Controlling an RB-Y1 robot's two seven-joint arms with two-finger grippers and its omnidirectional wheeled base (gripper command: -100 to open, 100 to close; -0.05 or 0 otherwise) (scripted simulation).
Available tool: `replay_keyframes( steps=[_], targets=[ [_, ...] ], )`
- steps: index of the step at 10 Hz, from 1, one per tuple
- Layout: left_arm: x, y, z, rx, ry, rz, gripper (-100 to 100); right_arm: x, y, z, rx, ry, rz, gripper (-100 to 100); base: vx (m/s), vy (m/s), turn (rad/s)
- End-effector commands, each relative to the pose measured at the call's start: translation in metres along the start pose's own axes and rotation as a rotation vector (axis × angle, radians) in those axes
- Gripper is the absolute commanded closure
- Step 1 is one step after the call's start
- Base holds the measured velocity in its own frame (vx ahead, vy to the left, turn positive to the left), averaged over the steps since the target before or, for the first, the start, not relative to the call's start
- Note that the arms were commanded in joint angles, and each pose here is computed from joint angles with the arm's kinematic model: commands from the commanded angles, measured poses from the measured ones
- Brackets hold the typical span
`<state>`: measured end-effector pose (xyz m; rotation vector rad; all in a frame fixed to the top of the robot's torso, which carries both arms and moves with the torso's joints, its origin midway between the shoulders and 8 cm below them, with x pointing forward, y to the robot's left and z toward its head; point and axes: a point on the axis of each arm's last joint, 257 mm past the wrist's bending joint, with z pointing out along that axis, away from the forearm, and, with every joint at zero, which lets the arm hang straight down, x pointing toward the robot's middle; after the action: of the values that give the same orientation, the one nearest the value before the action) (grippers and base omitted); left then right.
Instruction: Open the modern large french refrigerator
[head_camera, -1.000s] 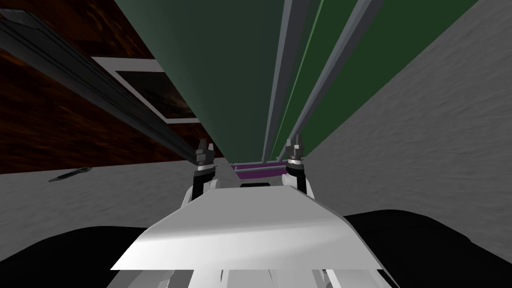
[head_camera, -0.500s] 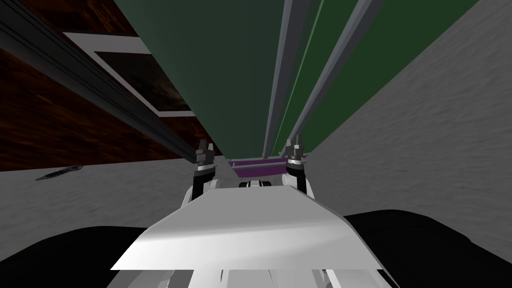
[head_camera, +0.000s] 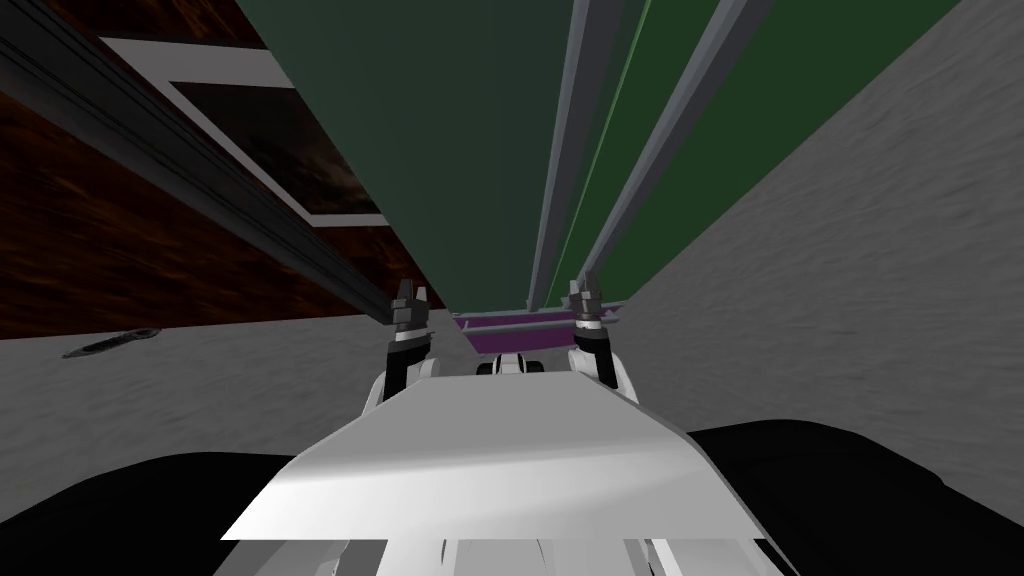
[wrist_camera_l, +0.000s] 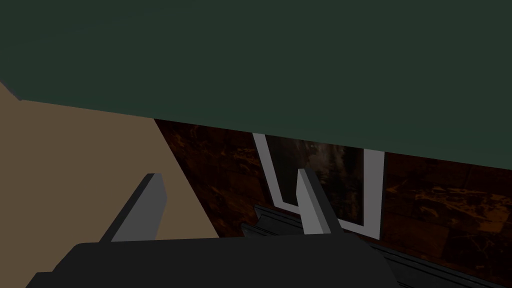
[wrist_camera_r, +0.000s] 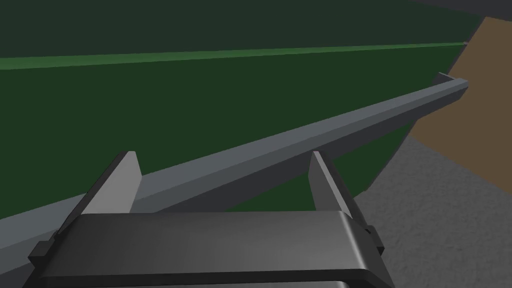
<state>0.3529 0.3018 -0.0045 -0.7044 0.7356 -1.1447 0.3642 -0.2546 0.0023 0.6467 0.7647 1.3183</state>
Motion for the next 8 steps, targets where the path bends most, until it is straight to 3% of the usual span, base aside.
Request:
replay_keyframes(
  steps=[1,8],
  targets=[
    [0.0,0.0,0.0,0.0,0.0,0.0,0,0.006,-0.011,-0.002,0.022,0.067,-0.115,-100,-0.014,0.033,0.009],
    [0.0,0.0,0.0,0.0,0.0,0.0,0,0.011,-0.054,-0.009,0.081,0.186,-0.499,-100,-0.019,0.052,0.014]
  ],
)
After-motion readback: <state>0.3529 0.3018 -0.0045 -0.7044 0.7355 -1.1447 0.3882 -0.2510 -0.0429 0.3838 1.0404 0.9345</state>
